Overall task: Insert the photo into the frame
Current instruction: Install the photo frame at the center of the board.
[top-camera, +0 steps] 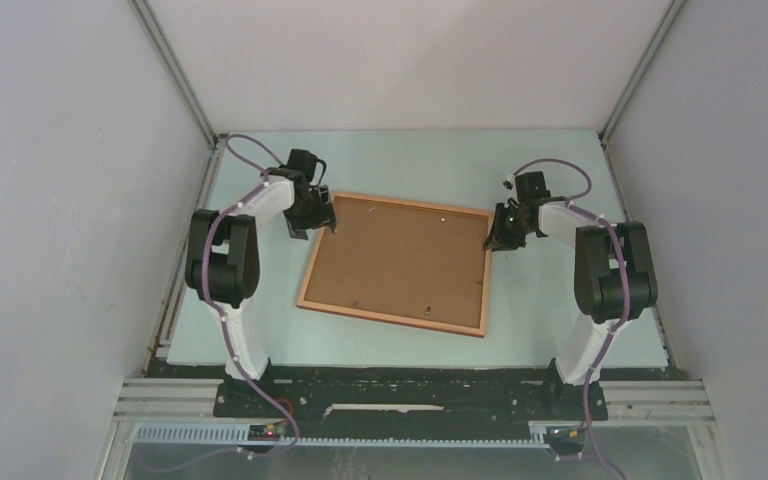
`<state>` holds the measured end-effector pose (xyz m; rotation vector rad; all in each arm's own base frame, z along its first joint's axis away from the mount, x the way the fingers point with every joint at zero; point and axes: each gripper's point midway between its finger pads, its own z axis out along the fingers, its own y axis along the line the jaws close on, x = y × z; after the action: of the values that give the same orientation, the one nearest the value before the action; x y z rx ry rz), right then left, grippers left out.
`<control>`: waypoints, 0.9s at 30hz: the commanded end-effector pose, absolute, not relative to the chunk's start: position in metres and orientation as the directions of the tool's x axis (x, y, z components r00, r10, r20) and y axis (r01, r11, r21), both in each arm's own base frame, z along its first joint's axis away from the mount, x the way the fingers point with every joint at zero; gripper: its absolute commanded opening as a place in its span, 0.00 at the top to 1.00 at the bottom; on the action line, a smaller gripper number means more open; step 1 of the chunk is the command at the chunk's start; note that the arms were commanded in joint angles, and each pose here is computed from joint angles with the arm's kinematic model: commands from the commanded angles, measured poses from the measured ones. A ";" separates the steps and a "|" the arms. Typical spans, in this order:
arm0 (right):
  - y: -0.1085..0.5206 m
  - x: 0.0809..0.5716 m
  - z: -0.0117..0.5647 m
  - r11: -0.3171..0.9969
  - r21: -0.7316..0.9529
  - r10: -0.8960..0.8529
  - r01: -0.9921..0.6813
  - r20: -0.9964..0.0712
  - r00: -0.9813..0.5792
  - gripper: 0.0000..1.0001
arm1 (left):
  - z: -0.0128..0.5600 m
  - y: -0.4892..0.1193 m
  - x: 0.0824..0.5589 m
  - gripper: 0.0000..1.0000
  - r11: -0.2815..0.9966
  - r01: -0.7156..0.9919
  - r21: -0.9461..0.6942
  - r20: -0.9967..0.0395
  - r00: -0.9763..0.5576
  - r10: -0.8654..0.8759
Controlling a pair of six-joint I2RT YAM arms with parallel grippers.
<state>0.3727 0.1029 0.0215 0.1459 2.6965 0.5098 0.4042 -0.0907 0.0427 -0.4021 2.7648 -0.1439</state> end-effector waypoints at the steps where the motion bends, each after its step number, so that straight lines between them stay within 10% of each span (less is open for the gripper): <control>1: 0.114 0.373 0.023 0.909 0.416 0.146 -0.018 -0.359 -0.922 0.81 | 0.053 -0.092 0.404 0.25 0.978 -0.192 -0.084 -0.337 -0.918 -0.209; 16: 0.116 0.373 0.024 0.901 0.433 0.149 -0.022 -0.356 -0.923 0.82 | 0.032 -0.098 0.426 0.26 0.981 -0.192 -0.027 -0.308 -0.932 -0.191; 27: 0.116 0.373 0.024 0.897 0.441 0.150 -0.022 -0.353 -0.924 0.84 | 0.031 -0.080 0.427 0.51 0.964 -0.268 -0.001 -0.309 -0.916 -0.255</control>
<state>0.3731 0.1066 0.0216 0.1416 2.6928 0.5574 0.4162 -0.1009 0.0265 -0.3146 2.8507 -0.0304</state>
